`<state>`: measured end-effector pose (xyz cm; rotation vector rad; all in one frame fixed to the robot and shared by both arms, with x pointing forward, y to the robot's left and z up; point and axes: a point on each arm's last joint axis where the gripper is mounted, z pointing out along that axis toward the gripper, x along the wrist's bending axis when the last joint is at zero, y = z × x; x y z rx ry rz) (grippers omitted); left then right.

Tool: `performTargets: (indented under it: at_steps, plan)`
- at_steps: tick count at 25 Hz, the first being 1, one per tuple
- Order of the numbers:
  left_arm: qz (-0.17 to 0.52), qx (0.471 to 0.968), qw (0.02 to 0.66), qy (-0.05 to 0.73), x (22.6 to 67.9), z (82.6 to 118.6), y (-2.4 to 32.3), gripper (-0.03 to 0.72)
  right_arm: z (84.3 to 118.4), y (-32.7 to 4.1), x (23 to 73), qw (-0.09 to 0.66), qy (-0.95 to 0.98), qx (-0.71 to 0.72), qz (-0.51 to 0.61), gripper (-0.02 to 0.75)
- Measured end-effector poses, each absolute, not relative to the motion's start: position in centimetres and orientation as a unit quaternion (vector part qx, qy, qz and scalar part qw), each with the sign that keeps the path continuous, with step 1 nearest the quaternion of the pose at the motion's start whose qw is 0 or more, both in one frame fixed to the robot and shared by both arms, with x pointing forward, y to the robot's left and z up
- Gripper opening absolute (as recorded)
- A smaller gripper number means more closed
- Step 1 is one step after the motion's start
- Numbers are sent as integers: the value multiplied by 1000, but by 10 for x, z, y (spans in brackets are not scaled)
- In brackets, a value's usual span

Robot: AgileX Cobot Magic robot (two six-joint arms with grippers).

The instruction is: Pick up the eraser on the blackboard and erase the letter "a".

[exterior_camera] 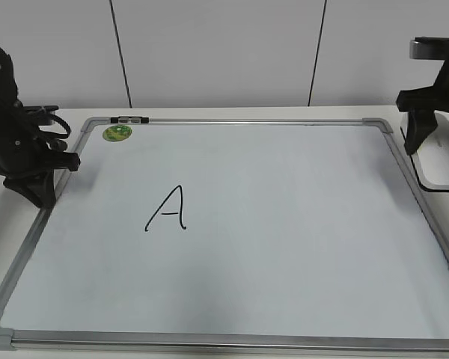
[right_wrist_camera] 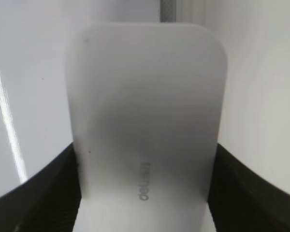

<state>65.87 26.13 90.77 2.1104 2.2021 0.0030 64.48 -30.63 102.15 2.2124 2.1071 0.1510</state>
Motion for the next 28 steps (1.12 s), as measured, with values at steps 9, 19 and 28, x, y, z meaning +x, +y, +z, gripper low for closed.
performTargets:
  at_steps: [9,19,28]
  plan:
    - [1,691,46,721,659,908,261,55,995,-306,652,19,690,723,27,521]
    - [1,691,46,721,659,908,261,55,960,-306,659,-9,690,724,0,521]
    - [1,691,46,721,659,908,261,55,952,-304,661,-23,687,727,1,521]
